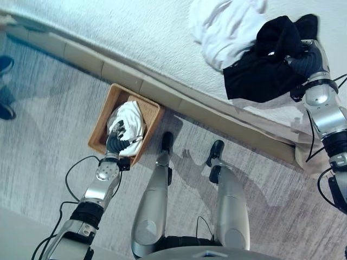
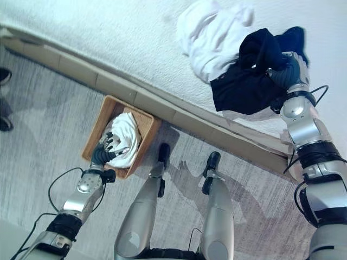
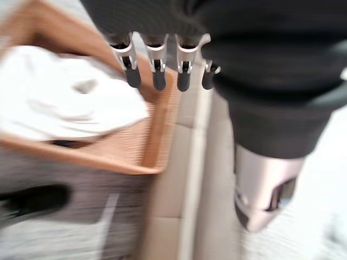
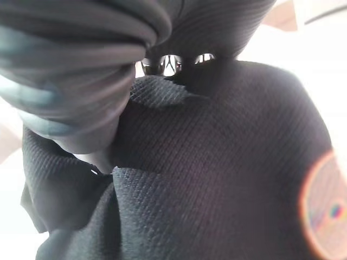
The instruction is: Pick up clothes into the bucket
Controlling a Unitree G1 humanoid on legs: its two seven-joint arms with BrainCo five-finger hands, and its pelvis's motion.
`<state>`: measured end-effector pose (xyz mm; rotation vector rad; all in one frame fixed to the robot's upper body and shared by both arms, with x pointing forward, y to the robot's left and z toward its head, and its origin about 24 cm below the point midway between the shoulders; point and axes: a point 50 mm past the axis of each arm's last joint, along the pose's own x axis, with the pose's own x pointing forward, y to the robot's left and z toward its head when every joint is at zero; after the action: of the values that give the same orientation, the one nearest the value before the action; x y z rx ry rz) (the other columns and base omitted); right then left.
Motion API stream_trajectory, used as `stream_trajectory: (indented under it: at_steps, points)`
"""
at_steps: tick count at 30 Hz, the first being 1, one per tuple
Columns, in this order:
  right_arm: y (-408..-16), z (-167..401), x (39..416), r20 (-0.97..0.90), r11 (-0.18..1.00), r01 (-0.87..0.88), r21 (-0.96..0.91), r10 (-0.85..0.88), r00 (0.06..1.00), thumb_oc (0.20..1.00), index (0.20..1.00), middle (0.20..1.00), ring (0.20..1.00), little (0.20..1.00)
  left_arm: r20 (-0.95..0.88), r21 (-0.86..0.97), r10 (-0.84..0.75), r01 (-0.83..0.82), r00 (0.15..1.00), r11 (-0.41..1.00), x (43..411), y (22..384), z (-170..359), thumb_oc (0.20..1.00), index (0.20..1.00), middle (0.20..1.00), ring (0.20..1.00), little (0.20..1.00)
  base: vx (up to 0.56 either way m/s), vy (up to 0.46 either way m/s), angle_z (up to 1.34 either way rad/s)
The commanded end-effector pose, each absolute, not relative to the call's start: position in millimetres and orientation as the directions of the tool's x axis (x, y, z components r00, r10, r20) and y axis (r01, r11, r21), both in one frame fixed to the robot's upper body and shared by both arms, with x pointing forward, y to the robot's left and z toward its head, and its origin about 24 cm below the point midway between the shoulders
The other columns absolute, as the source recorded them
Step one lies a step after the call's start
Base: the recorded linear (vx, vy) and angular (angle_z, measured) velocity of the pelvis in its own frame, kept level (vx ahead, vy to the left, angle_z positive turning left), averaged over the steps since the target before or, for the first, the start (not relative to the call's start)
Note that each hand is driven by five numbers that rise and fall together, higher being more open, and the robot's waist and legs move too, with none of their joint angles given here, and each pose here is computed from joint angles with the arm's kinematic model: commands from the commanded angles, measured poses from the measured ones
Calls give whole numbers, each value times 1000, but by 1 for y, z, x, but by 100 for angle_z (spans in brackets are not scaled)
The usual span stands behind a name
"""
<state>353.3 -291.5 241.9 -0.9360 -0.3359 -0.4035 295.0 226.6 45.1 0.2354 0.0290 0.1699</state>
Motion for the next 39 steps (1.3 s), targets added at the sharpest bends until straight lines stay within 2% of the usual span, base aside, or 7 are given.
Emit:
stream_trajectory:
  at_steps: [1, 8, 17, 22, 29, 35, 39]
  points:
    - [-294, 285, 337, 600, 472, 580, -664, -128, 790, 200, 200, 200, 200, 200, 134, 287, 161, -194, 978, 938, 298, 234, 74, 1000, 1000, 1000, 1000, 1000, -35, 50, -37]
    - [-252, 308, 321, 675, 611, 500, -614, 78, 733, 200, 200, 200, 200, 200, 372, 362, 9, -154, 928, 919, 322, 213, 147, 1000, 1000, 1000, 1000, 1000, -15, 38, -38]
    - [-178, 322, 307, 653, 761, 161, -628, 403, 641, 200, 200, 200, 200, 200, 482, 490, -226, -46, 847, 870, 346, 148, 200, 1000, 1000, 1000, 1000, 1000, 8, 14, -19]
    - [-145, 326, 294, 603, 753, -57, -655, 567, 560, 200, 200, 200, 200, 200, 483, 568, -352, 19, 801, 823, 351, 115, 215, 1000, 1000, 1000, 1000, 1000, 3, 9, -4]
    - [-92, 324, 266, 478, 587, -300, -752, 799, 366, 200, 200, 200, 200, 200, 398, 457, -531, 340, 748, 822, 338, 51, 193, 1000, 1000, 1000, 1000, 1000, 9, 17, -12]
    - [-74, 324, 254, 449, 525, -379, -762, 850, 276, 200, 200, 200, 200, 200, 321, 434, -606, 456, 728, 777, 333, 16, 175, 1000, 1000, 1000, 1000, 1000, 0, 0, -3]
    - [-79, 332, 242, 465, 517, -394, -760, 856, 225, 200, 200, 200, 200, 200, 177, 456, -571, 447, 802, 769, 336, 54, 130, 1000, 1000, 1000, 1000, 1000, 29, -17, 2]
